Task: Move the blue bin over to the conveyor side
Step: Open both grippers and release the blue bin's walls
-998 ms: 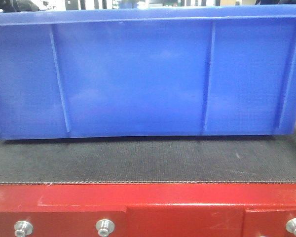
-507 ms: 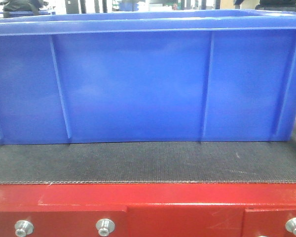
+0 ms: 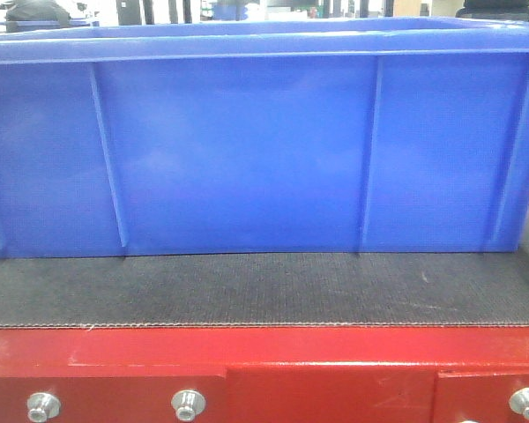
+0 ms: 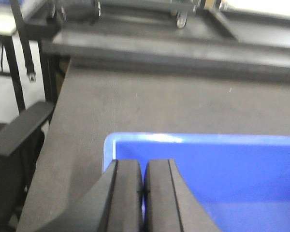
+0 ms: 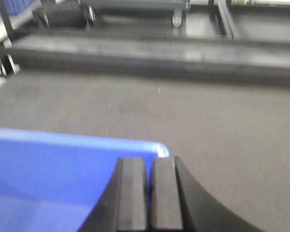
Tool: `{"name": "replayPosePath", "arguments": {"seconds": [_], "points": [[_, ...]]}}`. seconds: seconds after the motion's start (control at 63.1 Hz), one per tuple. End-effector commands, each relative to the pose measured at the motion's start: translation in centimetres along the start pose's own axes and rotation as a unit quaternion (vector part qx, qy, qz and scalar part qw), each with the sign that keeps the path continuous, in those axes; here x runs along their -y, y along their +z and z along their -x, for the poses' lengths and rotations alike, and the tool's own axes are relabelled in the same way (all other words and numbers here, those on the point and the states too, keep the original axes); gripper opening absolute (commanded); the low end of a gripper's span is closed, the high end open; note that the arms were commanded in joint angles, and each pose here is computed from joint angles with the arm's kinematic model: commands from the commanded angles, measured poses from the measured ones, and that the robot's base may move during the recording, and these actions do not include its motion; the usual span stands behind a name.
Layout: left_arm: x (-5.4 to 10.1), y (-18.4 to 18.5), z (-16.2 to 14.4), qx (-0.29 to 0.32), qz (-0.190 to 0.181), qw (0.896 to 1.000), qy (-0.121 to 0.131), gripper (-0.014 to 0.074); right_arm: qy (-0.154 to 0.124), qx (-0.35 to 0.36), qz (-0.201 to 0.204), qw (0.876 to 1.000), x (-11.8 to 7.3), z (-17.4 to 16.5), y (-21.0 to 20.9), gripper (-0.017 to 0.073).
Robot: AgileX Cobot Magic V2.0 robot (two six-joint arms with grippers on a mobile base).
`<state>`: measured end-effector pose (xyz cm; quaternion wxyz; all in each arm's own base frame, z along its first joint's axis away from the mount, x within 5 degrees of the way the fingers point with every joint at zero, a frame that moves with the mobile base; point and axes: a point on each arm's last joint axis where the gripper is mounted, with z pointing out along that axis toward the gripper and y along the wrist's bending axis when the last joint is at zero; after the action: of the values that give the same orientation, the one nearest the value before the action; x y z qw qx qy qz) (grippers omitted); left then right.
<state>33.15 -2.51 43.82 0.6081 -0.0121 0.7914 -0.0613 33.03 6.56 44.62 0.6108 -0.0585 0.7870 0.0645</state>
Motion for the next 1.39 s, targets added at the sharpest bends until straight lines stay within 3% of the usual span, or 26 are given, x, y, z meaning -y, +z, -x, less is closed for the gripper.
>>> {"name": "replayPosePath", "arguments": {"seconds": [0.0,0.127,0.238,0.317,0.396,0.586,0.745,1.046,1.378], "points": [[0.3,-1.7,1.2,0.028,-0.006,1.0,0.0,0.0027,-0.004,0.022,-0.001,1.0,0.1,1.0,-1.2,-0.0068],[0.3,-3.1,1.7,0.031,-0.004,1.0,0.003,0.0022,-0.004,-0.015,-0.005,1.0,0.2,0.7,-2.3,-0.0069],[0.4,-4.4,3.0,0.086,-0.01,0.996,-0.004,0.0022,-0.007,-0.013,-0.007,1.0,0.2,1.0,-3.3,-0.007],[0.5,-4.7,3.3,0.119,-0.015,0.993,-0.01,0.0022,-0.027,-0.002,-0.017,1.0,0.4,1.3,-3.6,-0.007],[0.4,-4.7,2.7,0.107,-0.017,0.994,-0.02,0.0022,-0.038,-0.006,-0.024,0.999,0.5,1.1,-3.8,-0.007],[0.0,-4.7,-1.9,0.056,-0.013,0.998,-0.03,0.0022,-0.04,-0.008,-0.02,0.999,0.6,-1.2,-5.0,-0.007],[-0.6,-6.5,-5.8,0.084,-0.011,0.995,-0.045,0.0022,-0.044,0.019,-0.009,0.999,0.5,-4.7,-6.4,-0.007],[-1.5,-12.3,-13.7,0.072,-0.006,0.996,-0.046,0.0022,-0.046,0.057,0.005,0.997,0.6,-11.7,-11.3,-0.007],[-2.0,-19.6,-18.7,0.153,-0.019,0.987,-0.045,0.0022,-0.045,0.098,0.005,0.994,1.0,-18.5,-18.3,-0.007]]}}
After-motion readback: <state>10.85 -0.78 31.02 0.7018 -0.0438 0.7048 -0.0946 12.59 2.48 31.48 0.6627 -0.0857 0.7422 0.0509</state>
